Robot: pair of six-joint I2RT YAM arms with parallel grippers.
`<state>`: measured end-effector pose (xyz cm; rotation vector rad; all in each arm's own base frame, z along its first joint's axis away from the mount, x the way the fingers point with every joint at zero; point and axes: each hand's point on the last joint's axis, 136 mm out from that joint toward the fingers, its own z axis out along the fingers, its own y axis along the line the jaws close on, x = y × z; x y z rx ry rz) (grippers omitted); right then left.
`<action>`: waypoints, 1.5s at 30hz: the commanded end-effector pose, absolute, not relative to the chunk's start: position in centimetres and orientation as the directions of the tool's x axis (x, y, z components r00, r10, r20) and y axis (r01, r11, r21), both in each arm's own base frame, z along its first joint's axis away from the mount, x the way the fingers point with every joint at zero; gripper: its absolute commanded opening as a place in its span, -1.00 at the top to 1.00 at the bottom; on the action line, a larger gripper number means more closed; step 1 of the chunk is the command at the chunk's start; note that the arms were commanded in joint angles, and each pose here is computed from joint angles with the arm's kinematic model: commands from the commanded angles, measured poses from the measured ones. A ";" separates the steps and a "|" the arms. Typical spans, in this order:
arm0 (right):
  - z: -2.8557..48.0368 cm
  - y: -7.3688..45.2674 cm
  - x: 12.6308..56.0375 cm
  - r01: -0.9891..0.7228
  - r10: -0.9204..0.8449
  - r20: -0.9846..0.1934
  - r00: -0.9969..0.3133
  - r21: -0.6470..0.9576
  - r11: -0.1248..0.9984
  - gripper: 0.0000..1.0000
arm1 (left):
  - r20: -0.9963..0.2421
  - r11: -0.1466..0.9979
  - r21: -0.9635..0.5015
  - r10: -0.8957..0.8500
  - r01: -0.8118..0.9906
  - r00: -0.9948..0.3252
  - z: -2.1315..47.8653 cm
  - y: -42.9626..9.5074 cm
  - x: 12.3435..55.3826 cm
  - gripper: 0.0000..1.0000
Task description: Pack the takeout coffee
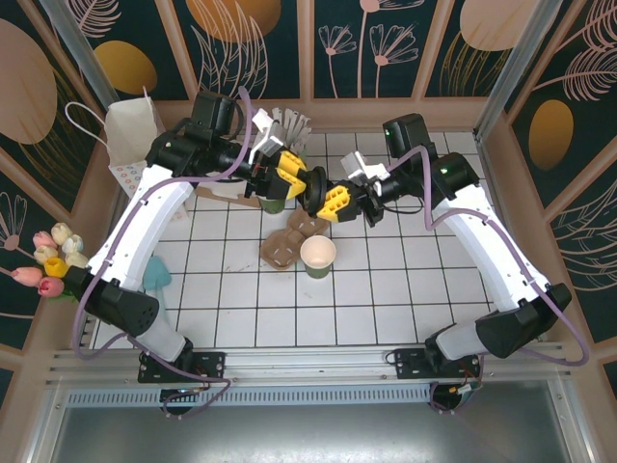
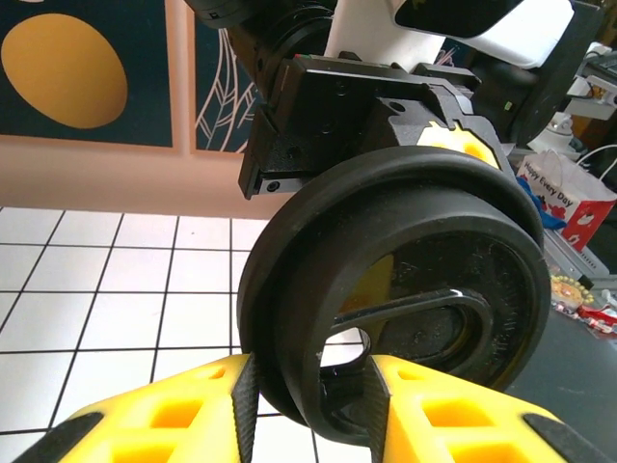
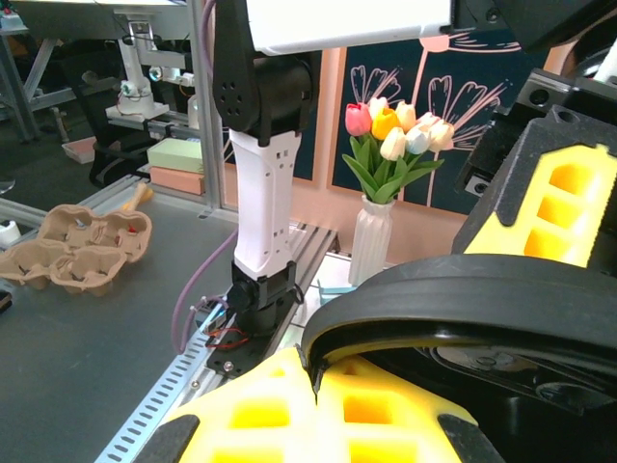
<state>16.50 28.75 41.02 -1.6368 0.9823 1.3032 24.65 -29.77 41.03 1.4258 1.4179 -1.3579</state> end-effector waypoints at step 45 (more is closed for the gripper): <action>40.5 25.8 20.1 -0.975 -0.138 -0.967 0.216 -0.222 0.027 -0.25 | -0.978 0.157 -0.124 0.147 0.980 -0.147 40.6 -28.6 27.5 1.00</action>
